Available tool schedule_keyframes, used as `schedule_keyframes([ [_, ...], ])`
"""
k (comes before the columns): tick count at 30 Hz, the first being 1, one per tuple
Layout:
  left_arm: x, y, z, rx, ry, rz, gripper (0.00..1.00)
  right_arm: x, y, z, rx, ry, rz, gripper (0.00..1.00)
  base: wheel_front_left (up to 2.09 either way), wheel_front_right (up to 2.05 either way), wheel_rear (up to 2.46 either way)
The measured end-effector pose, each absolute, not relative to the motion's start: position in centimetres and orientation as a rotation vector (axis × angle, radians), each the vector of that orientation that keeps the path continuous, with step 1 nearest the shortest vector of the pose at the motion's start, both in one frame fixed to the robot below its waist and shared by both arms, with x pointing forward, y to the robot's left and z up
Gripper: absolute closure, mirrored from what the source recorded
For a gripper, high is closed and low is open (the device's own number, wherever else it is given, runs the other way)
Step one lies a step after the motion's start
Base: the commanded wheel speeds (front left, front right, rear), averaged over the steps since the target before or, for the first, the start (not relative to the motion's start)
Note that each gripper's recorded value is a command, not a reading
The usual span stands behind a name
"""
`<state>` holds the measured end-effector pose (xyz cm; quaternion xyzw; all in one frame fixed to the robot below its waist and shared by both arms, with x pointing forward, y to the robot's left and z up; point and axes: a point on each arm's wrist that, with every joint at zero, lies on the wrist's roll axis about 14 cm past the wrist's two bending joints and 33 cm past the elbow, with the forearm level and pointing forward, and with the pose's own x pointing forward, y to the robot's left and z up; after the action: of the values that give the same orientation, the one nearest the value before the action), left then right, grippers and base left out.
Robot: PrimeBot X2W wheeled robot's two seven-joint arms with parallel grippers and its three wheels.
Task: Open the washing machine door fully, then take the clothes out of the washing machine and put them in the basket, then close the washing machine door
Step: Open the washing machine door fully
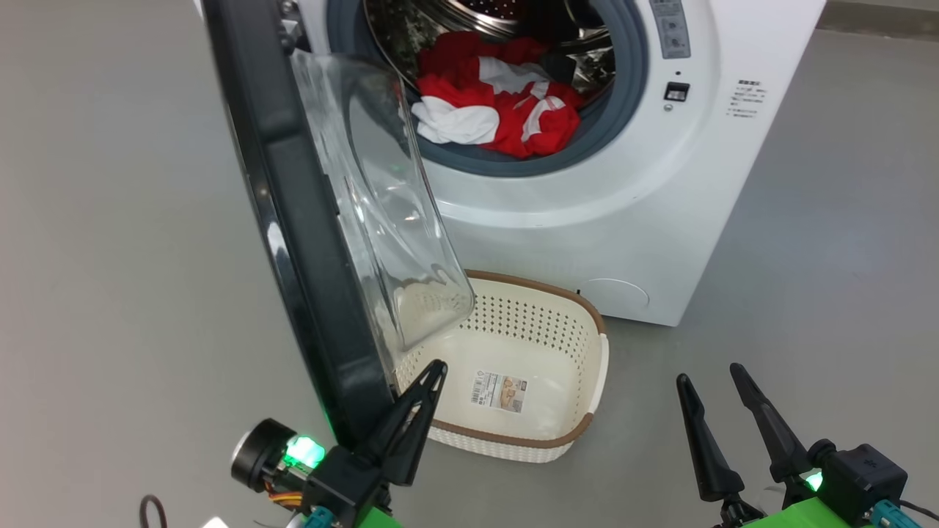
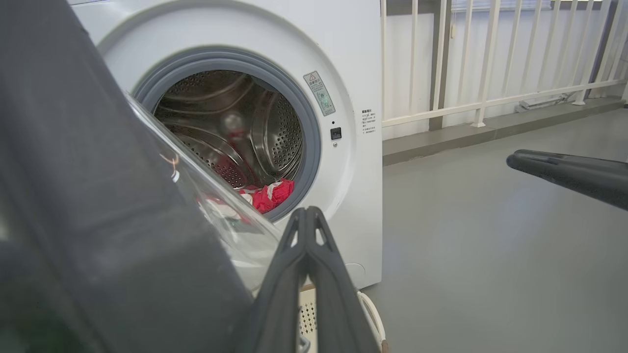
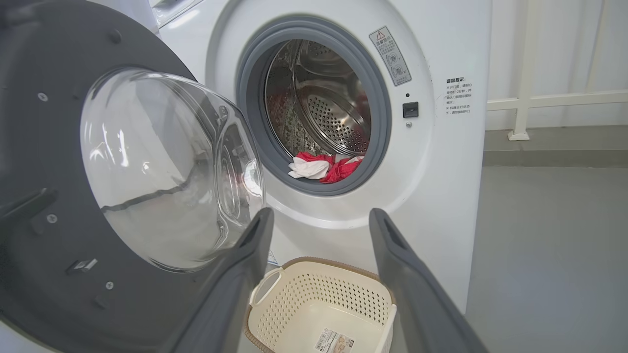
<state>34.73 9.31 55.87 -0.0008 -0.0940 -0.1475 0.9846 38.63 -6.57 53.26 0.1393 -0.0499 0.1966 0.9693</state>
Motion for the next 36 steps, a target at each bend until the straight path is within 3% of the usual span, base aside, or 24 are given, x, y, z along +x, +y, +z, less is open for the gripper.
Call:
schedule_keyframes([
  [36,31.4,22.2,54.9,0.064,-0.150,0.130,1.00,38.8,-1.8,54.2,0.304,-0.083,0.542,0.00,0.00,0.00,0.00],
])
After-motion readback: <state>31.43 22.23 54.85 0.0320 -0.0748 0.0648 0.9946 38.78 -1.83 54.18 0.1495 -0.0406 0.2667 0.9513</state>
